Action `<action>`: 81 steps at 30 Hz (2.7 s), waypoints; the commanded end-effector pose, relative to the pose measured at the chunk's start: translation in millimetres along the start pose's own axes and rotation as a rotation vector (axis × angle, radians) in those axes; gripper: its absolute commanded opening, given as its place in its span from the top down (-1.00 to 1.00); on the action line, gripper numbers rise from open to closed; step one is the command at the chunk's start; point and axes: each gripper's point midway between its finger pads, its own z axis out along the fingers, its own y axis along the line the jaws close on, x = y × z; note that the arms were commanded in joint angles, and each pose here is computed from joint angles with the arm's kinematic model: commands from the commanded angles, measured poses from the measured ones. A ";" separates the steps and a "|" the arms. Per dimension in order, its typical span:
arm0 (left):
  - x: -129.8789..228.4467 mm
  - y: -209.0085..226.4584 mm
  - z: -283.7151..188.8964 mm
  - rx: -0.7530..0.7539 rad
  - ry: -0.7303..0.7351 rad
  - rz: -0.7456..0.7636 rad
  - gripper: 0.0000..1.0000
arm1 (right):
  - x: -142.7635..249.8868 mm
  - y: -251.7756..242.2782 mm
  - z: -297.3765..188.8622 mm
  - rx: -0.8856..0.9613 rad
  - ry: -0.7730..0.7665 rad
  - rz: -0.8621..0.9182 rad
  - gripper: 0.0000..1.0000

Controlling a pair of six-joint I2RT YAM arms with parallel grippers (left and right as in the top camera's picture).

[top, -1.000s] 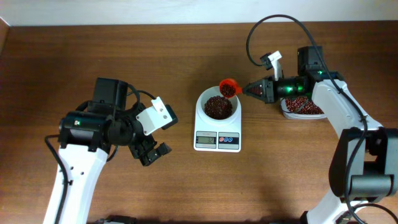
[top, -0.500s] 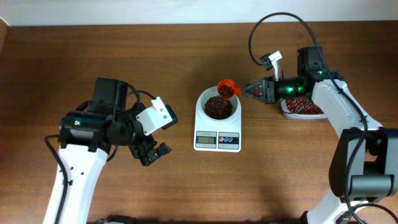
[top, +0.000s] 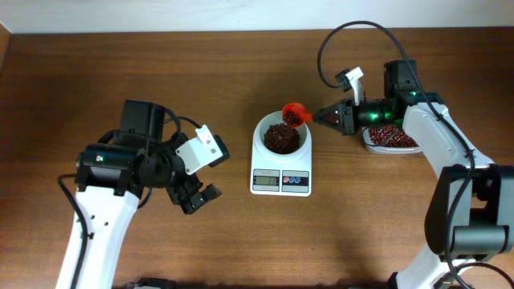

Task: Scoop and weigh 50g on scale

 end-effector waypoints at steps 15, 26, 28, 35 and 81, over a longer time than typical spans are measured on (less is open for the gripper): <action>-0.9 -1.4 -1.3 0.000 -0.010 0.015 -0.98 | -7.6 6.2 -0.7 -0.014 -0.019 0.010 0.92; -1.0 -1.4 -1.3 0.000 -0.010 0.015 -0.98 | -4.0 -4.8 -0.6 0.051 0.000 0.064 0.92; -1.0 -1.4 -1.3 0.000 -0.010 0.015 -0.98 | -5.7 0.2 -0.4 0.021 -0.009 0.056 0.92; -1.0 -1.4 -1.3 0.000 -0.010 0.015 -0.98 | -9.7 -2.5 -0.2 0.034 -0.019 0.040 0.92; -1.0 -1.4 -1.3 0.000 -0.010 0.015 -0.98 | -9.2 47.5 7.6 0.164 0.089 -0.241 0.92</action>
